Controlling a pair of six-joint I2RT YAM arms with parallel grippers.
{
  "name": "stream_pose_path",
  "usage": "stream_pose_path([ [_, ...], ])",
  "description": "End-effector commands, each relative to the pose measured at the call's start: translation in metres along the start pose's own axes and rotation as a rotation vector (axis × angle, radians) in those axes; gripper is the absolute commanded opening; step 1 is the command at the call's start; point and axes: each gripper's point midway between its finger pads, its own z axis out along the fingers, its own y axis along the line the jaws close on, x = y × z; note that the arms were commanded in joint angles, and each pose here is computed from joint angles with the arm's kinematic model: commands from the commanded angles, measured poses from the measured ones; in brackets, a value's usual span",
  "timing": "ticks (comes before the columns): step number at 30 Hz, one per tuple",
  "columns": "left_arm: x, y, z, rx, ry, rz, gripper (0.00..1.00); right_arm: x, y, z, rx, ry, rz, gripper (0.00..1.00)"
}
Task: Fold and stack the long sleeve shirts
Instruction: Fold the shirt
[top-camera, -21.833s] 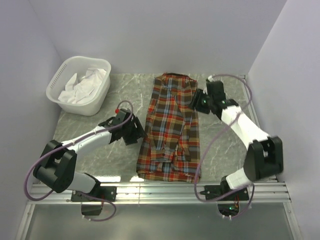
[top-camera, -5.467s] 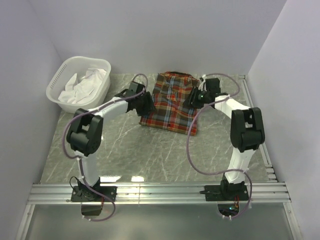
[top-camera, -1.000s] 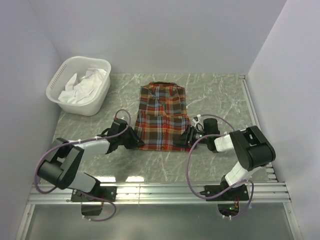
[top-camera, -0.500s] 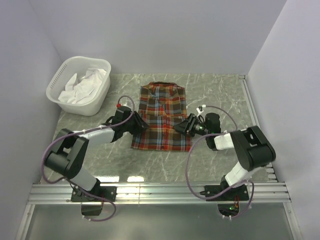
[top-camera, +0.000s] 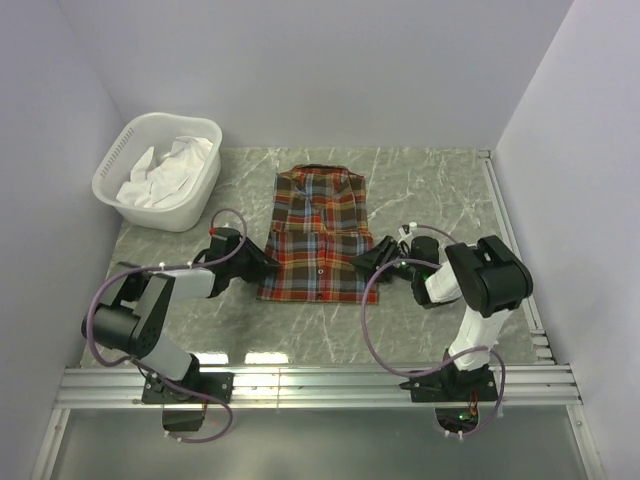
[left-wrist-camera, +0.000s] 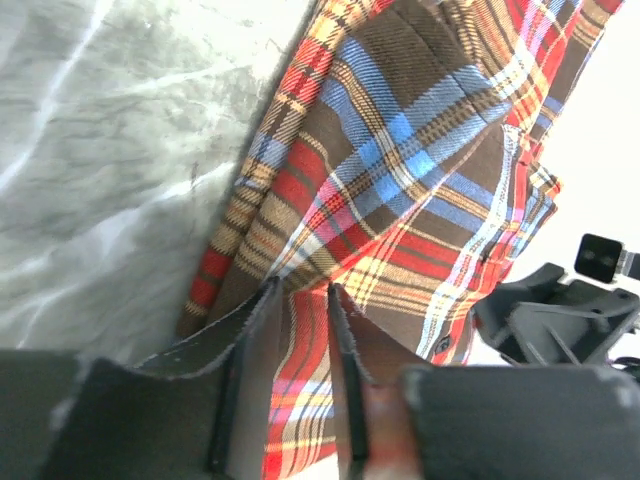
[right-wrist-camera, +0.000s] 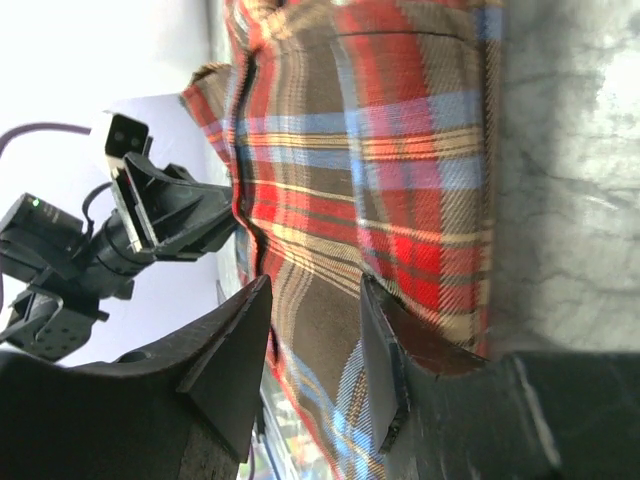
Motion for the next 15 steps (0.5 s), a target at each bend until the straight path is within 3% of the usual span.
stream_pose_path([
  [1,-0.018,-0.015,-0.012,0.003,-0.059,0.054,0.33,-0.027,0.032,-0.002,-0.036,-0.069,-0.107,0.48],
  [6,-0.047,-0.067,-0.015,0.088,-0.108,0.108,0.35,-0.058,0.071,0.008,-0.071,-0.091,-0.197,0.48],
  [10,-0.056,-0.098,-0.004,0.170,-0.094,0.112,0.33,-0.073,0.078,0.024,-0.101,-0.103,-0.171,0.48],
  [15,-0.059,-0.084,0.033,0.141,-0.077,0.058,0.25,-0.086,0.053,0.048,-0.085,-0.122,-0.091,0.48],
])
